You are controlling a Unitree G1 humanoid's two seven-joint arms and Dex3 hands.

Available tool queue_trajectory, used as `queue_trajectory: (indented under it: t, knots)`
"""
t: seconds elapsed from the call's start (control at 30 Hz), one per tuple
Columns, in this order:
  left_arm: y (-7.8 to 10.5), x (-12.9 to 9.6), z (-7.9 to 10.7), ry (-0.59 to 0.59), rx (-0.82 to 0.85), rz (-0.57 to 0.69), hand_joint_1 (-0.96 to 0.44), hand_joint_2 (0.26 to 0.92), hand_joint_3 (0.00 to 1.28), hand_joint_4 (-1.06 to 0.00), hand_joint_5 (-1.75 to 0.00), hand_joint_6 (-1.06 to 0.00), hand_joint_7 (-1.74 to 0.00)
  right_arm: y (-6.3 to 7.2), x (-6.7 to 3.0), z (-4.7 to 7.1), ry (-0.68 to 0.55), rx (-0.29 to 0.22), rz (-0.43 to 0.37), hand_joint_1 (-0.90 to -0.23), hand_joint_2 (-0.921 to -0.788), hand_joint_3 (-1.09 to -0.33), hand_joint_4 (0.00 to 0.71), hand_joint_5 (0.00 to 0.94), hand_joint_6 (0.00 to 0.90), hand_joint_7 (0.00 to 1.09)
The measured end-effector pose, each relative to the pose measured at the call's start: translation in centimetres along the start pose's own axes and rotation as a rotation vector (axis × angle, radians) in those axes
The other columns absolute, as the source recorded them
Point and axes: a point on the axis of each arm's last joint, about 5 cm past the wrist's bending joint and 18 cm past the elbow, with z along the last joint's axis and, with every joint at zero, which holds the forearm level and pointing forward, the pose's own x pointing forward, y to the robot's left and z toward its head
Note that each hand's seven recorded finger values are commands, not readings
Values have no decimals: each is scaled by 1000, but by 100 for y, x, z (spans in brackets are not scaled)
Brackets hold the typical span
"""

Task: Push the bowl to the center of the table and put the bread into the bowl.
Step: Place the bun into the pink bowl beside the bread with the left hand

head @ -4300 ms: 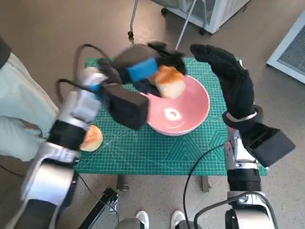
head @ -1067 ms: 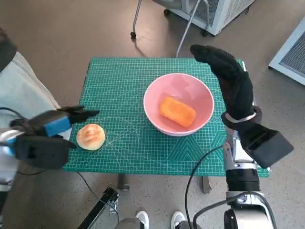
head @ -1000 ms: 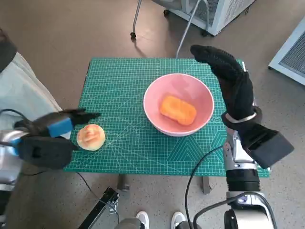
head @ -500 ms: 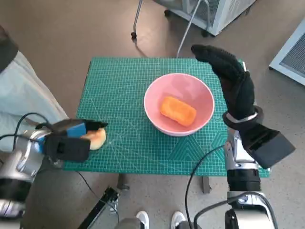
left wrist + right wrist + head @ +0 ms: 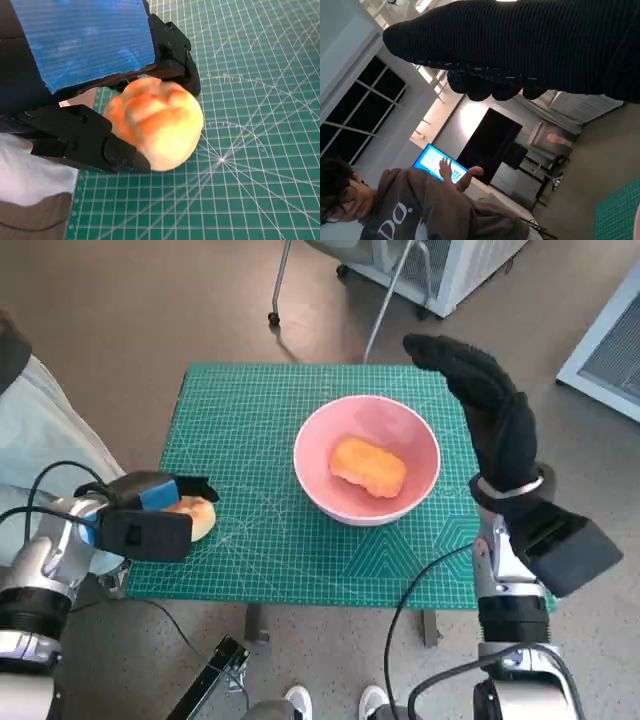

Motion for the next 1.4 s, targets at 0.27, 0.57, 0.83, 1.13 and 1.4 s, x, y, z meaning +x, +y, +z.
queue_trajectory:
  t: [0.27, 0.57, 0.83, 1.13, 1.4]
  knots:
    - [118, -133, 17, -103, -64, 124, 1, 921, 126, -594, -1242, -589, -1232, 0, -1, -3, 2, 1, 0, -680, -921, -808, 266, 3, -1, 729]
    - [477, -328, 201, -262, -66, 340, 0, 921, 115, -591, -1226, -613, -1227, 5, -2, -10, 8, 6, 1, -673, -921, -810, 265, 2, -1, 728]
    - [803, -316, 602, -424, -24, 467, 0, 920, 110, -603, -1185, -617, -1252, 8, 0, -13, 13, 9, 3, -665, -921, -813, 264, 2, -1, 729]
    - [930, -123, 1167, -620, 50, 478, 0, 920, 111, -607, -1162, -612, -1275, 9, 1, -16, 15, 16, 11, -661, -921, -814, 264, 2, -1, 732]
    - [866, 136, 1521, -712, 69, 416, -1, 920, 122, -587, -1203, -603, -1268, 3, -3, -16, 16, 21, 14, -669, -921, -811, 264, 2, -1, 733]
